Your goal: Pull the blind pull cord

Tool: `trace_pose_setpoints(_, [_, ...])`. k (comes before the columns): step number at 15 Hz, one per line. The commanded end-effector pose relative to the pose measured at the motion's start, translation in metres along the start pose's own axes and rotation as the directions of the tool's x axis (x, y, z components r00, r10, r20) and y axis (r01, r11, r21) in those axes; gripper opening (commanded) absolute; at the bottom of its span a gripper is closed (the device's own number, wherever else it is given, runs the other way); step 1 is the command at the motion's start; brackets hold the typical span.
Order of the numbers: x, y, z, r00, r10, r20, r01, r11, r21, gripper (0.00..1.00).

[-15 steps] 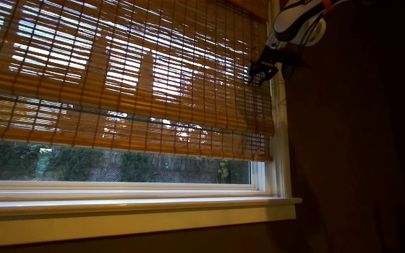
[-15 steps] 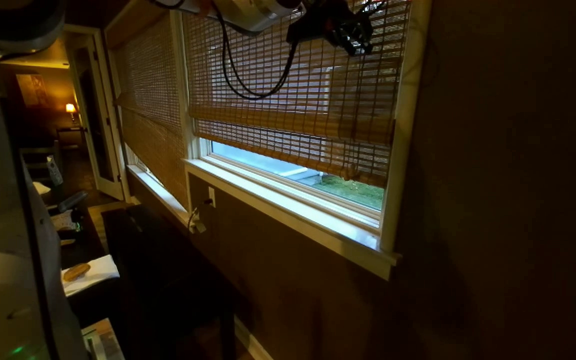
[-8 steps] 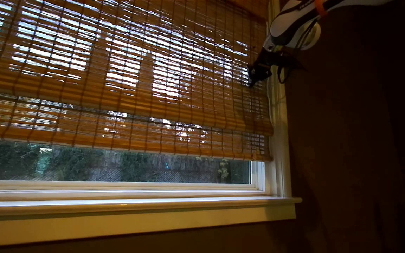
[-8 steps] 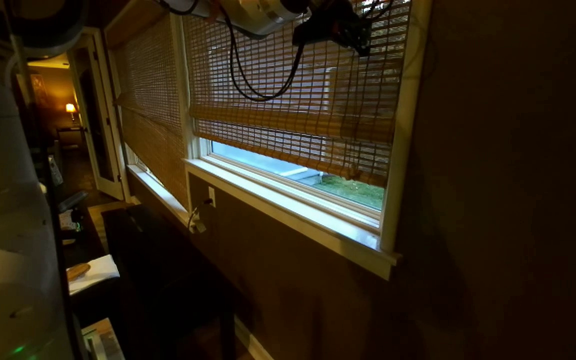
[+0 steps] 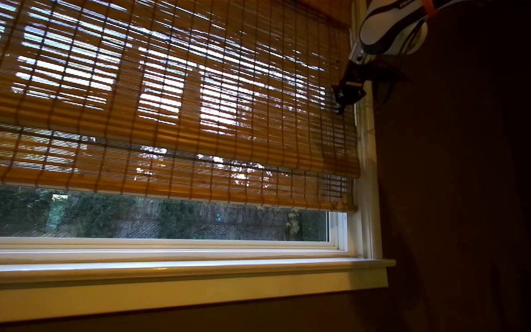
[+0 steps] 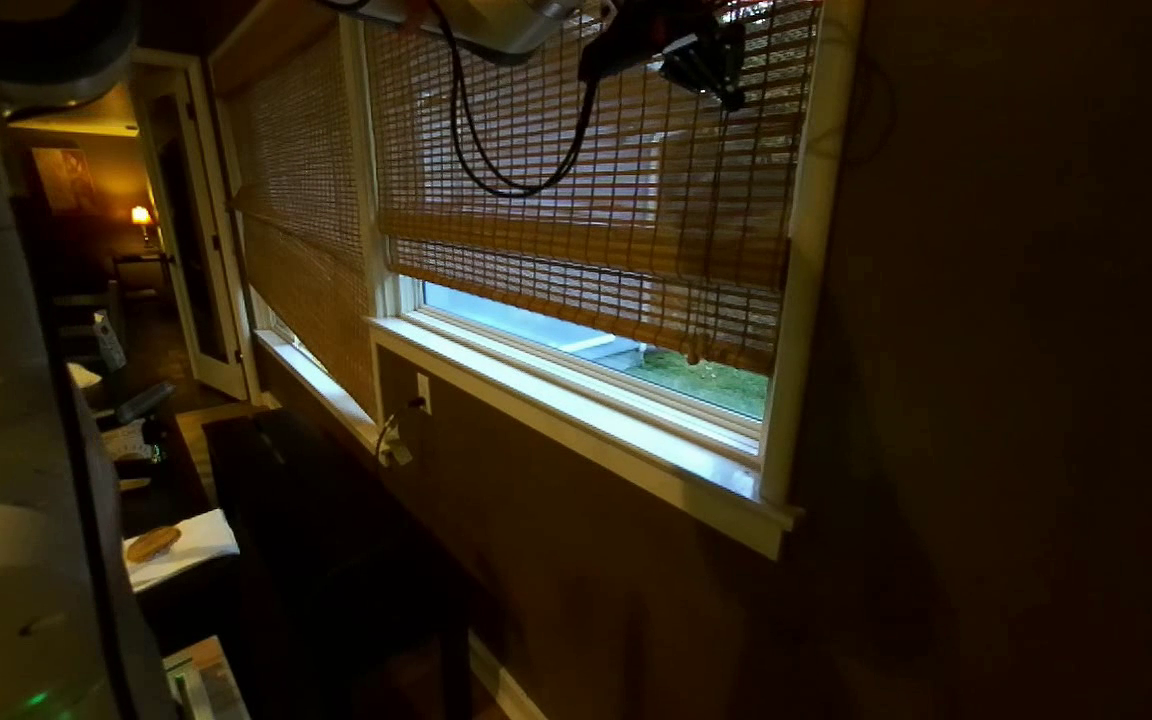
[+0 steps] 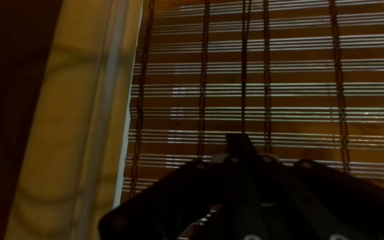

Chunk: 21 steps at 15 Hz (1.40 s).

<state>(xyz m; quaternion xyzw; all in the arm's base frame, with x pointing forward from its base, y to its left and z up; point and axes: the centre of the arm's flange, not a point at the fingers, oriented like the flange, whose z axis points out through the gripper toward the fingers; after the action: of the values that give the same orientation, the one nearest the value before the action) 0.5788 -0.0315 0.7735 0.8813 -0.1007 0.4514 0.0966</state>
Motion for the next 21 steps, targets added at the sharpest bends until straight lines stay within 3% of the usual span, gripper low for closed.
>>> trace_pose_setpoints(1, [-0.02,0.004,-0.01,0.997,-0.005,0.078,0.007,1.0,-0.024,0.0])
trace_pose_setpoints(21, [-0.142,0.045,0.043,0.954,-0.074,0.292,0.065,0.997,0.04,0.0])
